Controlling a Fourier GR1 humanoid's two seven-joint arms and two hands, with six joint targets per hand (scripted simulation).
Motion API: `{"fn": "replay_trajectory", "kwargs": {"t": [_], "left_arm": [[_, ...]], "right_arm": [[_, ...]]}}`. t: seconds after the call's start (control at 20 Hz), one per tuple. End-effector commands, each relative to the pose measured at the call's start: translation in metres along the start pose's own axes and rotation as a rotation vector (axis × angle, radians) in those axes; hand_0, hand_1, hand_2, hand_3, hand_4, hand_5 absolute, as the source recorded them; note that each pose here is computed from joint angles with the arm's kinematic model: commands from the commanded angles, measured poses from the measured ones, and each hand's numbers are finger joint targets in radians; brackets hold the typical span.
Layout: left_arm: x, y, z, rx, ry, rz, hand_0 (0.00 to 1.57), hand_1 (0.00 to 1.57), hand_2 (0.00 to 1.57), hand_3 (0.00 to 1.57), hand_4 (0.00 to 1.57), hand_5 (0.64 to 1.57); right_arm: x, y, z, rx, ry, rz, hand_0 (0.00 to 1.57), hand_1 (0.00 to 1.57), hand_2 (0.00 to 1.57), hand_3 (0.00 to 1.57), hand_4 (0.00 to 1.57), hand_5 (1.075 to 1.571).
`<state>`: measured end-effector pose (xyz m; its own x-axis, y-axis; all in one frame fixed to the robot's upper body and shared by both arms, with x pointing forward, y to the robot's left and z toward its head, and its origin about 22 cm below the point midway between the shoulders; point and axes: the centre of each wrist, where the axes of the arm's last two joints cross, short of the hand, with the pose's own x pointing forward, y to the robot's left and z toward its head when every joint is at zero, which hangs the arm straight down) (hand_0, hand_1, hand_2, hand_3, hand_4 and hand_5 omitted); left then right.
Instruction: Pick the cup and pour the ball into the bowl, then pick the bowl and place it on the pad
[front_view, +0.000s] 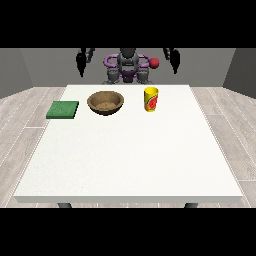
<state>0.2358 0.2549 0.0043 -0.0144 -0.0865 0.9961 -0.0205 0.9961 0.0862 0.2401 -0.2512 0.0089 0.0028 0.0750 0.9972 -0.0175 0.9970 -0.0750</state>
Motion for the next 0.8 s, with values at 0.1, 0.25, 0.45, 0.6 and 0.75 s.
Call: {"fn": "replay_trajectory", "kwargs": {"t": [0.1,0.25,0.45,0.6,0.75], "left_arm": [[0.024,0.01,-0.003,-0.003,-0.026,-0.037,0.0,0.0,0.0,0.0,0.0,1.562],[0.035,0.014,-0.005,-0.007,-0.019,-0.048,0.0,0.0,0.0,0.0,0.0,1.562],[0.027,-0.02,0.027,0.011,0.206,0.22,0.0,0.0,0.0,0.0,0.0,1.561],[0.047,-0.024,0.039,0.005,0.183,0.205,0.0,0.0,0.0,0.0,0.0,1.553],[0.058,-0.027,0.051,-0.001,0.081,0.198,0.0,0.0,0.0,0.0,0.0,1.553]], "right_arm": [[0.026,-0.004,-0.004,0.011,-0.039,0.019,0.0,0.0,0.0,0.0,0.58,1.57],[0.037,-0.007,-0.005,0.012,-0.035,0.027,0.0,0.0,0.0,0.0,0.58,1.57],[0.018,0.009,0.039,0.006,0.21,-0.206,0.0,0.0,0.0,0.0,0.52,1.57],[0.04,-0.022,0.048,-0.051,0.179,-0.213,0.0,0.0,0.0,0.0,0.52,1.57],[0.052,0.001,0.06,-0.025,0.1,-0.215,0.0,0.0,0.0,0.0,0.52,1.569]]}}
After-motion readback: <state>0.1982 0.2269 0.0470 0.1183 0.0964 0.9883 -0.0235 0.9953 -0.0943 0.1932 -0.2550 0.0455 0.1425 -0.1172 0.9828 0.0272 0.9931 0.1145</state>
